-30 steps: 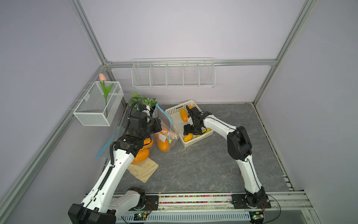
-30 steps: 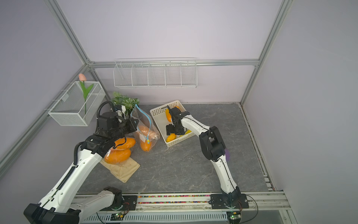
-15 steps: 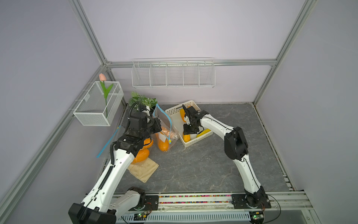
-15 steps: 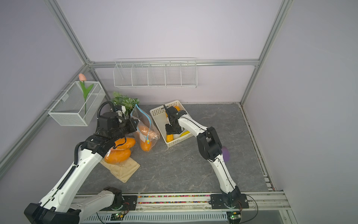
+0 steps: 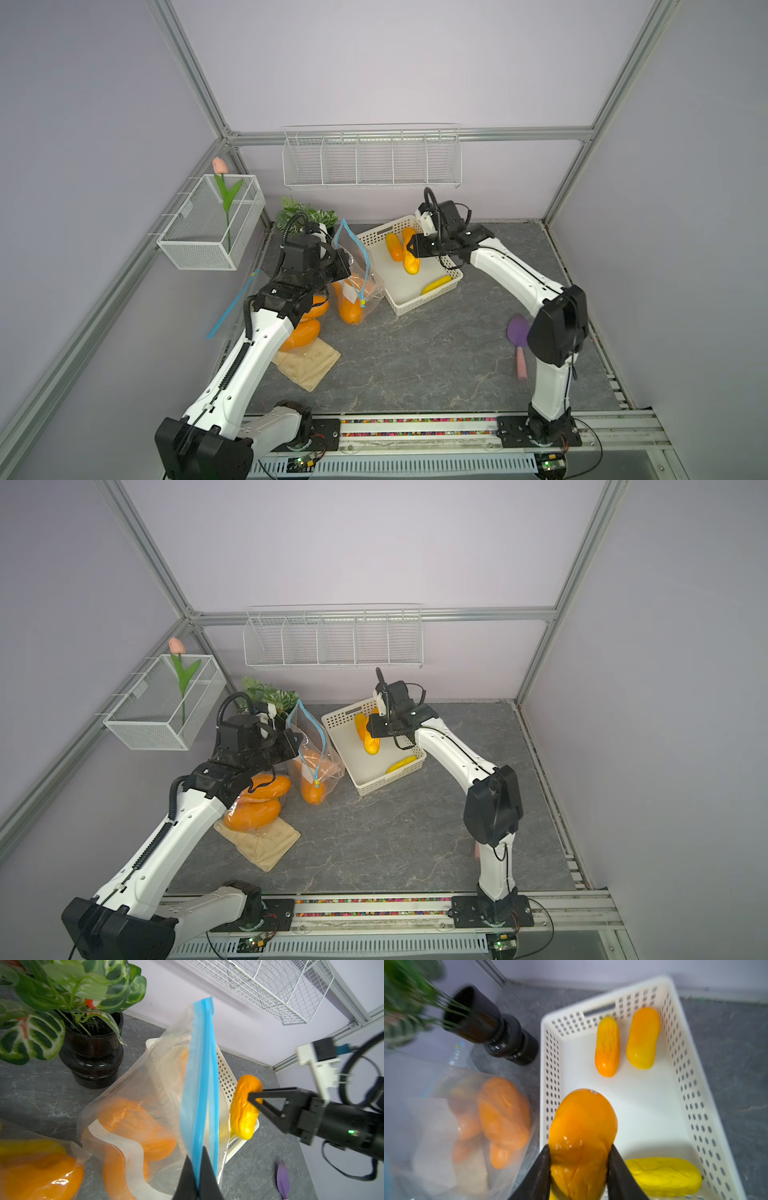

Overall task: Place the mango in a zip-top bag and seal the zipper
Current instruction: Pick up the mango from the basket, then place the mango in the zipper food storage bag.

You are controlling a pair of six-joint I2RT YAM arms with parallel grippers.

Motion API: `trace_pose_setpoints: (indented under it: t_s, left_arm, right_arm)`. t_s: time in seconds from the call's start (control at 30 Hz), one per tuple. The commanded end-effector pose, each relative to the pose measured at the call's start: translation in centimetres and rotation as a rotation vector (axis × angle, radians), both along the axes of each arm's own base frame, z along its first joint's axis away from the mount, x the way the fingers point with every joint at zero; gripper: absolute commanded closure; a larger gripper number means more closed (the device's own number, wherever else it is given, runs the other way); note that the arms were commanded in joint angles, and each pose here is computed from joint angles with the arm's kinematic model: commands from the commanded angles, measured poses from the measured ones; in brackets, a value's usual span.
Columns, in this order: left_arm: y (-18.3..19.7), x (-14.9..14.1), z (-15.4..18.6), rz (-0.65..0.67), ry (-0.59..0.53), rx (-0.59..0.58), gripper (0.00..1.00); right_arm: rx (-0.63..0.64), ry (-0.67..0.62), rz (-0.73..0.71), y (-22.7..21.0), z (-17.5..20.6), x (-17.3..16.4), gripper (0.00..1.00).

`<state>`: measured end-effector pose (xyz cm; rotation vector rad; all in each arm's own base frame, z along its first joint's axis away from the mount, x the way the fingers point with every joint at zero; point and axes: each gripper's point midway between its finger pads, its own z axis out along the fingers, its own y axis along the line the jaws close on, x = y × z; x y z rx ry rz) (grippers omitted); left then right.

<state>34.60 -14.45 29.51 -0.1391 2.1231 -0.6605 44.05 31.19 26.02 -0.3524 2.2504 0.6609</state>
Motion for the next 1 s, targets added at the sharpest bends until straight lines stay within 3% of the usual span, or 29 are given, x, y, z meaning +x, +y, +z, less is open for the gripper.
trace_pose_setpoints:
  t_s: [0.0,0.2,0.37,0.7,0.9,0.97]
  left_arm:
    - [-0.4,0.5,1.7,-0.008,-0.031,-0.034,1.00]
    - [-0.8,0.8,1.1,-0.014,-0.009,-0.055,1.00]
    - [-0.9,0.7,1.5,-0.013,-0.014,-0.075,1.00]
    - [-1.4,0.9,2.8,-0.022,-0.017,-0.119,1.00]
    - [-1.3,0.6,3.1,-0.018,-0.020,-0.125,1.00]
    - [-1.1,0.5,3.3,-0.011,-0.024,-0.123,1.00]
  right_arm:
    - [0.182,-0.264,0.070,1.2,7.4,-0.4,0.93]
    - [0.362,-0.500,0.156,1.4,13.4,-3.9,0.93]
    - [0.472,-0.589,0.234,3.4,14.6,-6.0,0.93]
    - [0.621,-0.604,0.386,8.6,12.8,-8.2,0.93]
    - [0.582,-0.530,0.401,11.8,8.8,-6.2,0.93]
    - [0.559,-0.504,0.407,12.6,7.1,-5.6,0.89]
